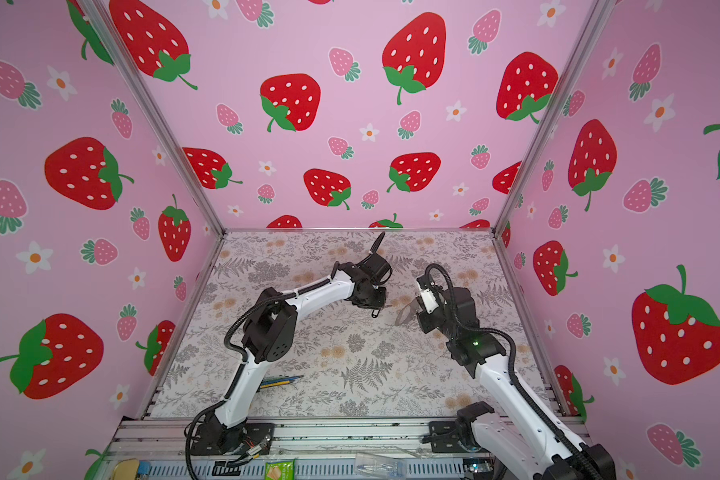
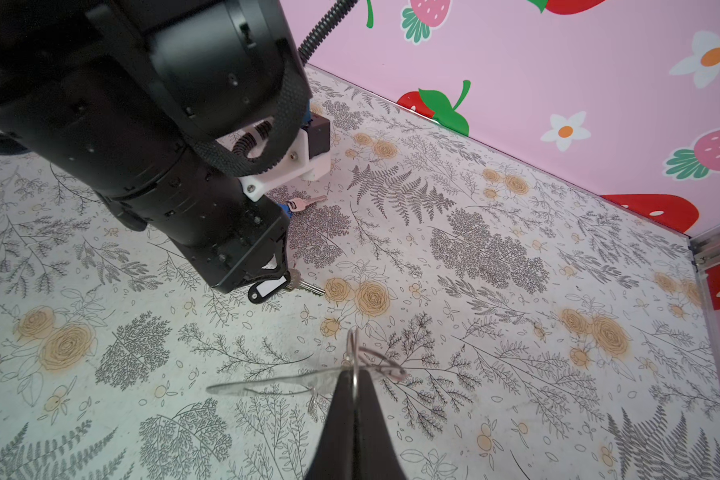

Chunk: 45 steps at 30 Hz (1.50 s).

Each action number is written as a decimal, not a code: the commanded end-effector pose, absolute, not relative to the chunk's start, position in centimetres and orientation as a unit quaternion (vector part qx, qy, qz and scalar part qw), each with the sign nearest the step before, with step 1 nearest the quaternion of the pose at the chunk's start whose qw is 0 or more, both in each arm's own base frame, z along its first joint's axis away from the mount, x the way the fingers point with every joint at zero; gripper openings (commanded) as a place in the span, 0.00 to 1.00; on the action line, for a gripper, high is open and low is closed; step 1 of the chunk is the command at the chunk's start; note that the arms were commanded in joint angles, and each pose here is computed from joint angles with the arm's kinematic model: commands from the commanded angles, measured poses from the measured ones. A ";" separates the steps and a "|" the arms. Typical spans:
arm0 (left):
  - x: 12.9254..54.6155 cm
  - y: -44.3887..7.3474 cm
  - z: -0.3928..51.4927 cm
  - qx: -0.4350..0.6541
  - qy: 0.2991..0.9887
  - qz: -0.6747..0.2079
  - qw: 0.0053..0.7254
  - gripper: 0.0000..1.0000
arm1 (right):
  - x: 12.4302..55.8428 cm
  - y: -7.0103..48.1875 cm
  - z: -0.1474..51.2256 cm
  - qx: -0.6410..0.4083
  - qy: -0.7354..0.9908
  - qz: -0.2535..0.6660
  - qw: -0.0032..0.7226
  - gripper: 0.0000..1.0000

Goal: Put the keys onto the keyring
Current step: 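Move the left gripper to the silver key with black tag and grasp its ring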

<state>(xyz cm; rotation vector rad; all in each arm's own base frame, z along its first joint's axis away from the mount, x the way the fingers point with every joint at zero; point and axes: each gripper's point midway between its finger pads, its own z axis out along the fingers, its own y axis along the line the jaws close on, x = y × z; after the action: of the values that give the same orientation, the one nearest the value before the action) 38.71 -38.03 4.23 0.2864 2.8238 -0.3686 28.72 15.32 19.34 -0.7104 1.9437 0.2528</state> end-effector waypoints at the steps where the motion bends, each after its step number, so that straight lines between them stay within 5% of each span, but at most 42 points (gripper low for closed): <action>1: 38.7 -38.6 4.9 0.105 0.977 -0.126 0.140 0.27 | 28.4 15.5 18.7 -0.301 0.806 0.111 0.498 0.02; 45: 38.9 -38.7 3.2 0.108 0.982 -0.100 0.115 0.11 | 28.3 15.9 16.7 -0.309 0.814 0.121 0.477 0.02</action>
<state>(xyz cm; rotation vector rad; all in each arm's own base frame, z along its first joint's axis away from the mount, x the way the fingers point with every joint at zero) 38.98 -38.71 3.08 0.3232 2.8733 -0.3155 28.22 15.77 16.66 -0.7496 2.0031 0.2880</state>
